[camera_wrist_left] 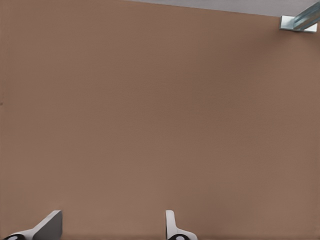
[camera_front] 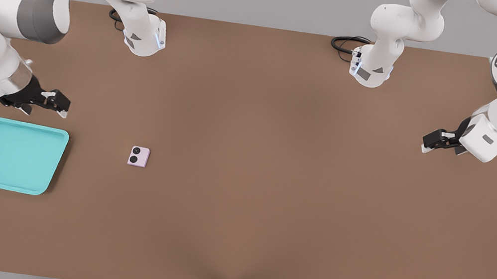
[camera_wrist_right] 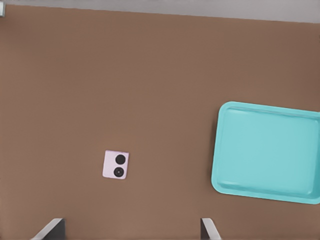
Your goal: Keep left arm still and place phone on the tray with right arm
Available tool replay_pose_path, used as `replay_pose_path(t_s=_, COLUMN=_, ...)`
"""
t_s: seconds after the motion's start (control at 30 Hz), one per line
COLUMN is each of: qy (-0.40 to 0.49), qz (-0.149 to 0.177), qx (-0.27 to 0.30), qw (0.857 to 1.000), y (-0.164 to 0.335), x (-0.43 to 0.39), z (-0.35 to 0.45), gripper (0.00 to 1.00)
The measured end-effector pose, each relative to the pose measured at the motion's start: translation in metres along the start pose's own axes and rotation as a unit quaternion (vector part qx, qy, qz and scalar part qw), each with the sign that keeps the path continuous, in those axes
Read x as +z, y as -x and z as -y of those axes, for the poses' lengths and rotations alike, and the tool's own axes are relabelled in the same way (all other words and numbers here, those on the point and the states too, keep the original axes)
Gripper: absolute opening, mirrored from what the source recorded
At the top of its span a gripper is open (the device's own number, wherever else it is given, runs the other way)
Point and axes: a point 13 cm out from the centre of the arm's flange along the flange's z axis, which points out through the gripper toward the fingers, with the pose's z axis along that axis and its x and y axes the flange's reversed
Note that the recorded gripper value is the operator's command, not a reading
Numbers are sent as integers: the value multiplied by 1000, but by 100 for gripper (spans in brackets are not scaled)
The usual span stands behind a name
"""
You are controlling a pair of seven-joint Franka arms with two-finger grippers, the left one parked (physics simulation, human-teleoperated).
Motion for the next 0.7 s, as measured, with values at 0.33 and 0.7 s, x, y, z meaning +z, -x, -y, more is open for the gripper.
replay_pose_path(t_s=0.33, qy=21, qz=-81, qx=-63, qw=994, y=0, x=166, z=-123, gripper=100)
replay_pose_path(t_s=0.7, qy=27, qz=-74, qx=5, qw=997, y=-15, x=297, z=-155, gripper=100)
